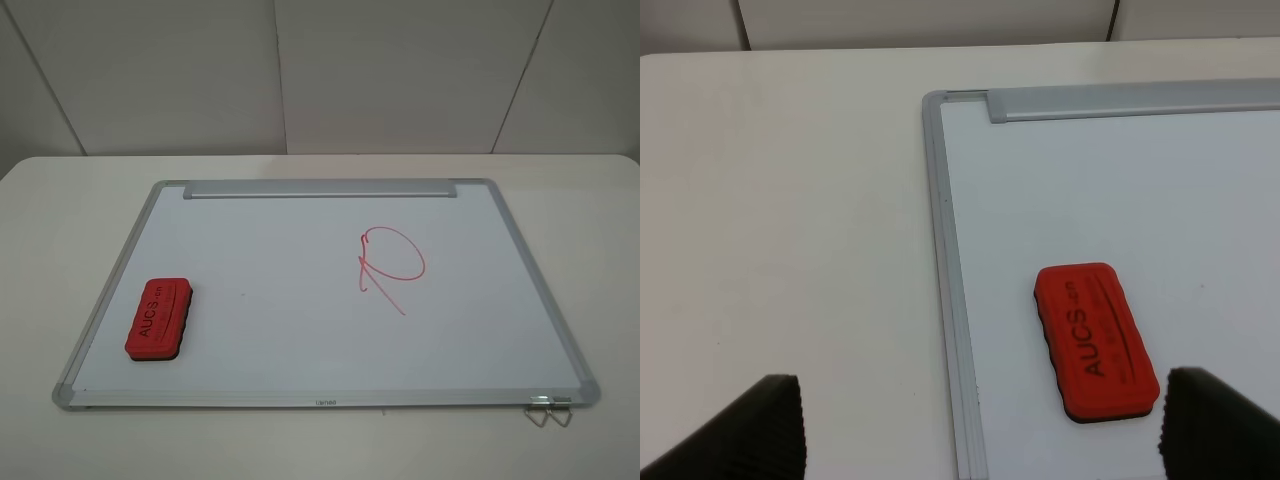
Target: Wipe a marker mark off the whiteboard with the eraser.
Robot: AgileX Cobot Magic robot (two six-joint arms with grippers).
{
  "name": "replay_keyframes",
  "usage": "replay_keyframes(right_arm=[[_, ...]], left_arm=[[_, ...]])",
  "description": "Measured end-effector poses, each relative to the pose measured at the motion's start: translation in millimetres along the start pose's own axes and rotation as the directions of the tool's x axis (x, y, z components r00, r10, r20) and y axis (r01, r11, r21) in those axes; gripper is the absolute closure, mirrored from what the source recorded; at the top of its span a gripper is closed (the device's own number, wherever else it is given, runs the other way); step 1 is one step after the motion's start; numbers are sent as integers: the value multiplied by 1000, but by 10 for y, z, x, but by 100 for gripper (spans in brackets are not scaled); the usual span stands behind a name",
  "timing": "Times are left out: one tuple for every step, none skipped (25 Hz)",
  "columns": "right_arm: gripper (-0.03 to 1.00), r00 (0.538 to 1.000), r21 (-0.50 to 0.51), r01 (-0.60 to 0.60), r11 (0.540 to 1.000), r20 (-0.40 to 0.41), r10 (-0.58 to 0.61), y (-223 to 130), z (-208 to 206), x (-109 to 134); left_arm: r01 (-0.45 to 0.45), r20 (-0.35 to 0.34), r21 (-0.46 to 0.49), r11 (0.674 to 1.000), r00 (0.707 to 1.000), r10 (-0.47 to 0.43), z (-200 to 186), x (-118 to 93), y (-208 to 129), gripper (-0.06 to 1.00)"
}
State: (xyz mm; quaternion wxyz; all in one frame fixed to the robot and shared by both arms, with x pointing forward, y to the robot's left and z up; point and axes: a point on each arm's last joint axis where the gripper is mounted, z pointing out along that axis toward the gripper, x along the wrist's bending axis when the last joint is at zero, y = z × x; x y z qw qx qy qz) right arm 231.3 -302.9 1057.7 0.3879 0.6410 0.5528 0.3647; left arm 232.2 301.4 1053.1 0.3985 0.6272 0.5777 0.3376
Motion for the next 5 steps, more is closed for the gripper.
replay_keyframes(right_arm=[[24,1000,0,0,1000,0,0,0,0,0],[24,1000,0,0,1000,0,0,0,0,0],[24,1000,0,0,1000,0,0,0,0,0],[24,1000,0,0,1000,0,0,0,0,0],[24,1000,0,0,1000,0,0,0,0,0]], left_arm=[[0,0,0,1000,1000,0,0,0,0,23],[0,0,0,1000,1000,0,0,0,0,23],[-1,0,0,1000,1000,1,0,0,0,23],[-1,0,0,1000,1000,1,0,0,0,23],[-1,0,0,1000,1000,1,0,0,0,23]])
